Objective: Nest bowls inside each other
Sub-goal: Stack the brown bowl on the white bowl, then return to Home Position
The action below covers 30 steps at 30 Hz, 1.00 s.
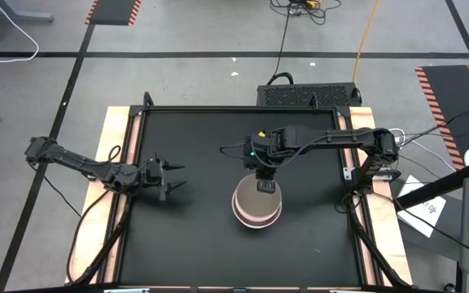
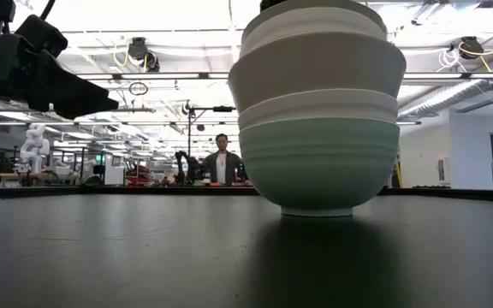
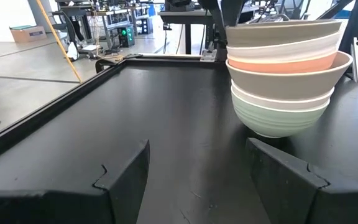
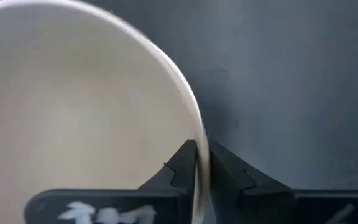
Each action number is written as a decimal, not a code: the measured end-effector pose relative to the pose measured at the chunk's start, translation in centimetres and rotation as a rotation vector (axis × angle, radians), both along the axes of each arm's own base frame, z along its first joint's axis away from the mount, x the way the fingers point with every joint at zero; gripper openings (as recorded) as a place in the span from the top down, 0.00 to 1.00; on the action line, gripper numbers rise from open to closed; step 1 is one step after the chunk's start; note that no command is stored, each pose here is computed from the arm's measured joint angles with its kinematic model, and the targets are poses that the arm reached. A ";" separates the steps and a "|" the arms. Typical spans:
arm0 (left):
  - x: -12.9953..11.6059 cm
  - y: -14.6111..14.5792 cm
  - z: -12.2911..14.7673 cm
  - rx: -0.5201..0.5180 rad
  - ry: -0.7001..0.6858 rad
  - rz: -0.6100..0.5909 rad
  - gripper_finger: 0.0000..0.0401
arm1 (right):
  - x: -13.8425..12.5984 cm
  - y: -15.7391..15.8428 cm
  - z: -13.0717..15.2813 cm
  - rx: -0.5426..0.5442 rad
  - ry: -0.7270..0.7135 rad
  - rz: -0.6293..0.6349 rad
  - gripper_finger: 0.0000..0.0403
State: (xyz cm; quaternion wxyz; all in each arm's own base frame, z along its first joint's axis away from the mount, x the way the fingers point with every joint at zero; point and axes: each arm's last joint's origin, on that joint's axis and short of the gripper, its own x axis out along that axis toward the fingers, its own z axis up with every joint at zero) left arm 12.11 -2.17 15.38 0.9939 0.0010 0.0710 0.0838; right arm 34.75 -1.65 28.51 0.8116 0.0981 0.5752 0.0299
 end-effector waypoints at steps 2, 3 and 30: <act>0.0 0.0 -0.1 0.001 0.006 0.000 0.33 | 0.0 0.0 0.6 0.001 -0.016 0.001 0.89; 0.0 0.0 -0.1 0.002 0.009 0.000 0.33 | 0.1 0.1 0.9 0.004 -0.028 0.004 0.88; 0.0 0.0 -0.2 -0.002 0.016 0.003 0.33 | -9.4 1.5 9.1 -0.144 -0.398 0.034 0.73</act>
